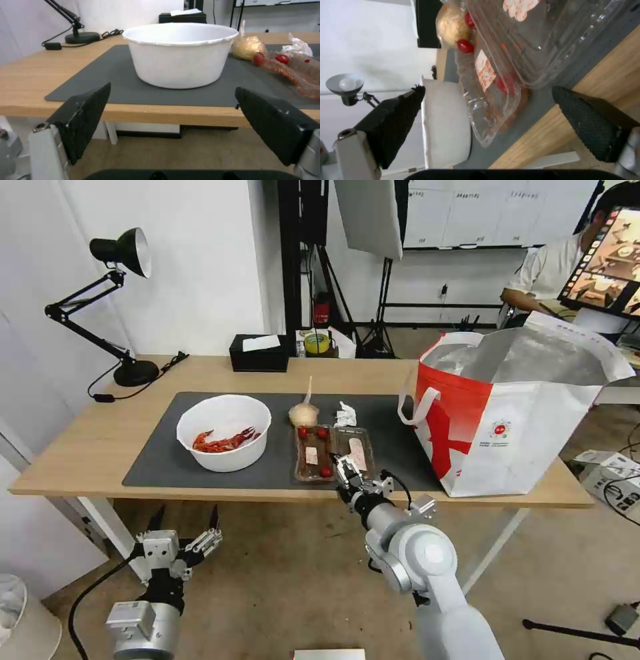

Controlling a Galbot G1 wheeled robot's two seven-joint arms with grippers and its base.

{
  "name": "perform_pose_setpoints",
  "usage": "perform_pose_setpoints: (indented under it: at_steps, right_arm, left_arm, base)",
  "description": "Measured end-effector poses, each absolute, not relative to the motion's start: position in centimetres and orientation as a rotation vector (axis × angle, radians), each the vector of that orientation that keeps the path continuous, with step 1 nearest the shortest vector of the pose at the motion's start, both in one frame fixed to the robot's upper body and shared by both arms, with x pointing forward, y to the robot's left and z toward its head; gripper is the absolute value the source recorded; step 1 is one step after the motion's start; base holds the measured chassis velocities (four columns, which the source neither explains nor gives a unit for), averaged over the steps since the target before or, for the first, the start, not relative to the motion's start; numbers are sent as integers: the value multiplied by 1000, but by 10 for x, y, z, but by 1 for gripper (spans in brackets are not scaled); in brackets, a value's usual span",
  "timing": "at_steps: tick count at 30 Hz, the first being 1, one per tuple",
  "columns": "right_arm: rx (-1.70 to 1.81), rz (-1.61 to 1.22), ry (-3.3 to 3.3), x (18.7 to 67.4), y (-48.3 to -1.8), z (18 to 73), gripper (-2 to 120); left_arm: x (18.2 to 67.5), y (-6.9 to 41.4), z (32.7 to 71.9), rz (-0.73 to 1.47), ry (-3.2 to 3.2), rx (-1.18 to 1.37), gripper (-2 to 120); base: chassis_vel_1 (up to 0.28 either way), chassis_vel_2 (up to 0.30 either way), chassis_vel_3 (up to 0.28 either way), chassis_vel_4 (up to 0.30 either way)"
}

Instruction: Pick up the trash from the table and place it into the takeout bag.

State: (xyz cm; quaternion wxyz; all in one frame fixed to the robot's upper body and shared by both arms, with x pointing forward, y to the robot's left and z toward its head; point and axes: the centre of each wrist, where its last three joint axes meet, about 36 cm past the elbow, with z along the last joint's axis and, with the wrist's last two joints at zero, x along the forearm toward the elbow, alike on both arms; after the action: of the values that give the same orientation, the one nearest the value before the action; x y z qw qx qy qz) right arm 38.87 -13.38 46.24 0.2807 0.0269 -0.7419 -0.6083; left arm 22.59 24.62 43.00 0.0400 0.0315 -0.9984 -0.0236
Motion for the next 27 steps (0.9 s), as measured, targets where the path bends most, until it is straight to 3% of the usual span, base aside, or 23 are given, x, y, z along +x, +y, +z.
perform_pose_setpoints:
  at_steps: [27]
  right_arm:
    - [52,-1626,-2014,397,-135,464,100]
  left_arm:
    - [221,246,432,-79,-3070,108,100]
  base:
    - [0,0,0,0]
